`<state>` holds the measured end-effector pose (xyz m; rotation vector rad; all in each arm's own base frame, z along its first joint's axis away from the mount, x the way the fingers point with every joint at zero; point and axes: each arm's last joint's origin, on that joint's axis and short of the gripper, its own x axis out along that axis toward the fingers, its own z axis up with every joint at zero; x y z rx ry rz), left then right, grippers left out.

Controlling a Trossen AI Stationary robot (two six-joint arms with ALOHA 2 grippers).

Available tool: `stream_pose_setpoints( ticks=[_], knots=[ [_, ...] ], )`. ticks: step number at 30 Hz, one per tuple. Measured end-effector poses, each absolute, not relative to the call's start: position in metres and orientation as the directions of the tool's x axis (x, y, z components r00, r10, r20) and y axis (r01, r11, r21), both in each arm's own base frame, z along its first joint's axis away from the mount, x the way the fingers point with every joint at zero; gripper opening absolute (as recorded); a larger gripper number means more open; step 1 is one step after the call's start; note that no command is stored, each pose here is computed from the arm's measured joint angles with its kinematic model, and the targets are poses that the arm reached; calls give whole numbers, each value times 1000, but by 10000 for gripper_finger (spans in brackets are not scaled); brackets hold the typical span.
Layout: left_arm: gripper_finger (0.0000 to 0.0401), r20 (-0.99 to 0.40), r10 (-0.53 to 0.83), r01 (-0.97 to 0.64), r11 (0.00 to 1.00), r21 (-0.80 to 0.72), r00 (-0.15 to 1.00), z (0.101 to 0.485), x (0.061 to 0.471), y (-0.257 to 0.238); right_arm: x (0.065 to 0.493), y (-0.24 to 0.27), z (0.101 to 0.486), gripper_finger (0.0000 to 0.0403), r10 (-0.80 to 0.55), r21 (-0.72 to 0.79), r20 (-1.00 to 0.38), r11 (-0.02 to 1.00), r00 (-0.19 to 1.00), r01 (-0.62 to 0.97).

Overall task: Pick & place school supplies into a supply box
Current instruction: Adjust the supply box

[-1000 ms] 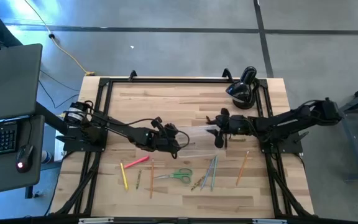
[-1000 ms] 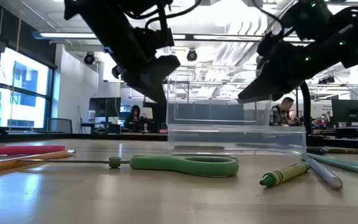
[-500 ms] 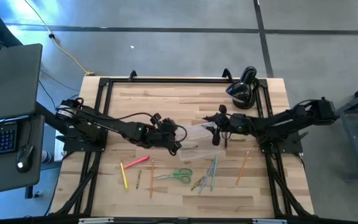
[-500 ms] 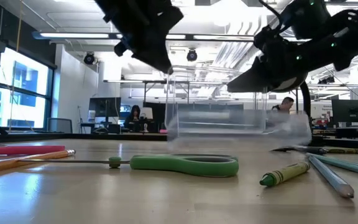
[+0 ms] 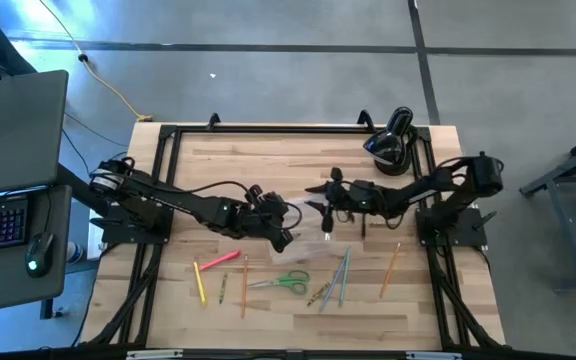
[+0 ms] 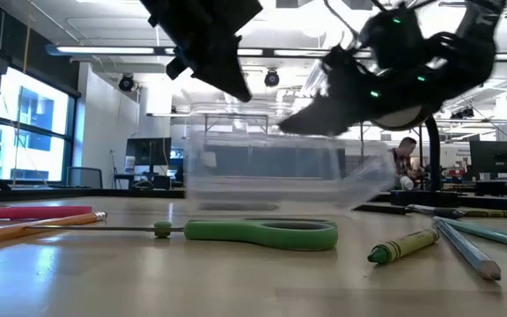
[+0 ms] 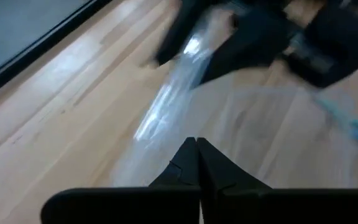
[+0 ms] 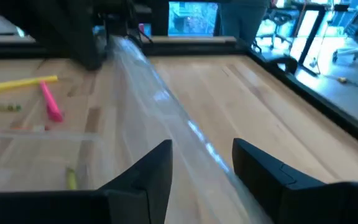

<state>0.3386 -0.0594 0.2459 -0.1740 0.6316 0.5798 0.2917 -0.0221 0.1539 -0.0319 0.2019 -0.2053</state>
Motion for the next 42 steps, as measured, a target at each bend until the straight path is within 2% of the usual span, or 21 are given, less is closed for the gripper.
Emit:
stream_pose_setpoints(
  ticks=[4,8,12,17,21,26,33,42],
  knots=[
    [48,-619,424,-551,835,-16,661,245,338,-61,311,-21,166,146,-196,-83,-186,980,963,183],
    [60,-659,346,-528,844,-92,668,242,340,-63,320,-18,172,146,-188,-117,-248,980,950,163],
    [53,-683,294,-504,854,-126,669,241,338,-70,320,-10,177,146,-163,-125,-267,983,950,134],
    [32,-681,265,-456,883,-114,683,245,333,-81,313,-2,187,146,-139,-148,-258,984,956,103],
    [31,-699,233,-394,916,-76,676,246,327,-88,306,5,200,147,-112,-170,-260,983,959,68],
    [69,-720,227,-389,919,-66,656,245,324,-89,298,11,206,159,-98,-176,-295,983,951,46],
    [126,-714,235,-396,916,-65,660,246,325,-88,295,14,195,184,-146,-210,-391,975,909,66],
    [135,-727,198,-410,904,-125,658,242,326,-91,287,23,211,184,-129,-272,-350,962,928,31]
  ],
)
